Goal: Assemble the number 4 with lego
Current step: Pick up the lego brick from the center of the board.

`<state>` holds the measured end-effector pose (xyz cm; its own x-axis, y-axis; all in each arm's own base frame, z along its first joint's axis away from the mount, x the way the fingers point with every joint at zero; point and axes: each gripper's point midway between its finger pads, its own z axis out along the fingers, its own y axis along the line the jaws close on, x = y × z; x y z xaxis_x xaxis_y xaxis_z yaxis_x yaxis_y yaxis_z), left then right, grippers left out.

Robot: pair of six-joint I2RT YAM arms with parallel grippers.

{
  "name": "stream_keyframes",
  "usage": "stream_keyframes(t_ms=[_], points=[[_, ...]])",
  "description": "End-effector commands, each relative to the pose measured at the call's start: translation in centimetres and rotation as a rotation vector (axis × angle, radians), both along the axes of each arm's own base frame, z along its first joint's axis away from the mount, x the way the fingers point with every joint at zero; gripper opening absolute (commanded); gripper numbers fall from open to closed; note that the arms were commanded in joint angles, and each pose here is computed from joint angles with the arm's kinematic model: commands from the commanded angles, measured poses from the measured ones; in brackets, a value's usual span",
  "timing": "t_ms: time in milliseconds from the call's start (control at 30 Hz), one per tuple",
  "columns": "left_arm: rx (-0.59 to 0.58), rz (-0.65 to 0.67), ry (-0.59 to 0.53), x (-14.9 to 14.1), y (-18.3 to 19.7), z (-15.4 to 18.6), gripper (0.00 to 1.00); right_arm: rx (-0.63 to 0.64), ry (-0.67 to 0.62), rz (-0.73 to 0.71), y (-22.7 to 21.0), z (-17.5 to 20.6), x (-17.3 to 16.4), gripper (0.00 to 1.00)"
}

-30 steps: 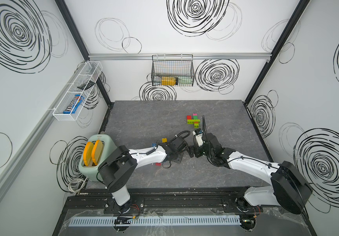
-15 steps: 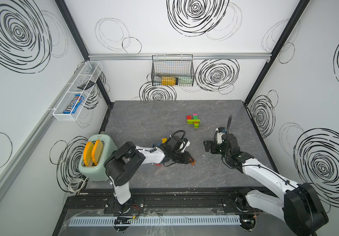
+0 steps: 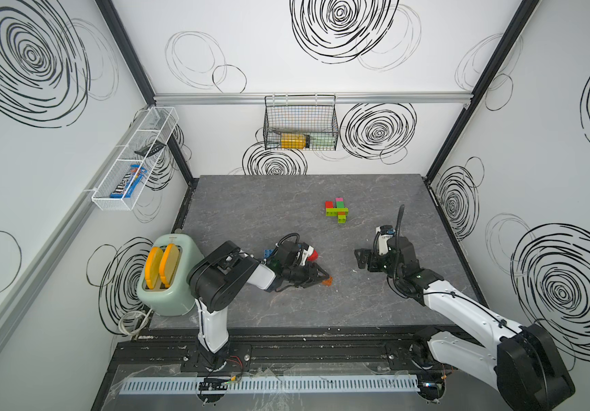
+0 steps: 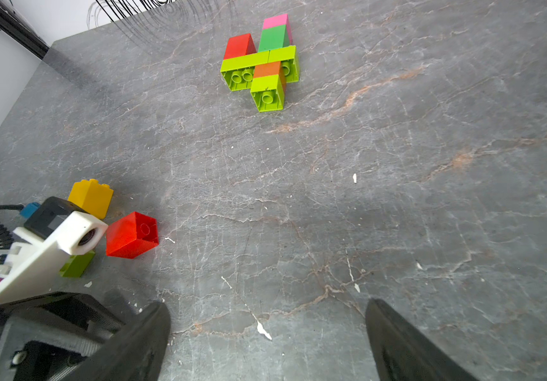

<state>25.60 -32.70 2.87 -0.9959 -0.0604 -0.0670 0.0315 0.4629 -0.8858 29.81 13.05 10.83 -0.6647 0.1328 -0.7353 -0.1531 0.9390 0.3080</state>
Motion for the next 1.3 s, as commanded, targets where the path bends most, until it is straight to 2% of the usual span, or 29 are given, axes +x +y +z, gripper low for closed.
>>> stream_keyframes(t_ms=[0,67,200,300,400,500,567,667,767,900,967,1033,1167,1267], points=[[0.008,0.041,-0.010,0.7,0.5,0.1,0.47,0.021,-0.006,0.011,0.5,0.7,0.5,0.97],[0.021,0.048,-0.018,0.8,0.7,0.1,0.50,0.035,0.002,0.049,1.2,0.7,0.4,0.97],[0.074,0.073,-0.061,1.2,1.4,1.1,0.56,0.089,-0.006,0.234,4.3,1.0,-0.6,0.95],[0.123,0.081,-0.153,1.6,2.0,3.2,0.66,0.094,-0.028,0.386,7.0,1.0,-2.0,0.95],[0.162,0.097,-0.237,1.9,2.7,5.7,0.74,0.040,-0.044,0.547,10.1,0.4,-3.8,0.93],[0.284,0.182,-0.333,3.1,5.5,7.6,0.81,-0.046,-0.062,0.676,12.6,-0.6,-5.5,0.92],[0.402,0.263,-0.412,4.1,8.5,8.7,0.87,-0.118,-0.064,0.710,13.4,-1.5,-5.8,0.90],[0.490,0.373,-0.488,5.1,12.8,10.5,0.91,-0.208,-0.021,0.715,13.5,-2.5,-5.2,0.86],[0.533,0.459,-0.501,5.5,16.8,11.4,0.92,-0.291,-0.002,0.765,14.0,-2.8,-4.5,0.85],[0.610,0.555,-0.498,5.4,21.6,11.8,0.96,-0.452,0.100,0.943,14.2,-5.3,-5.8,0.82],[0.633,0.596,-0.499,5.1,23.3,12.0,0.99,-0.508,0.143,0.961,13.8,-6.3,-5.6,0.81],[0.641,0.641,-0.499,4.8,24.6,12.3,1.00,-0.520,0.168,0.978,14.0,-6.7,-5.5,0.81],[0.638,0.696,-0.503,4.3,26.1,12.6,0.96,-0.494,0.197,1.010,15.2,-7.2,-5.9,0.80],[0.649,0.725,-0.500,3.9,27.0,12.5,0.96,-0.506,0.210,1.000,15.3,-7.8,-5.7,0.76]])
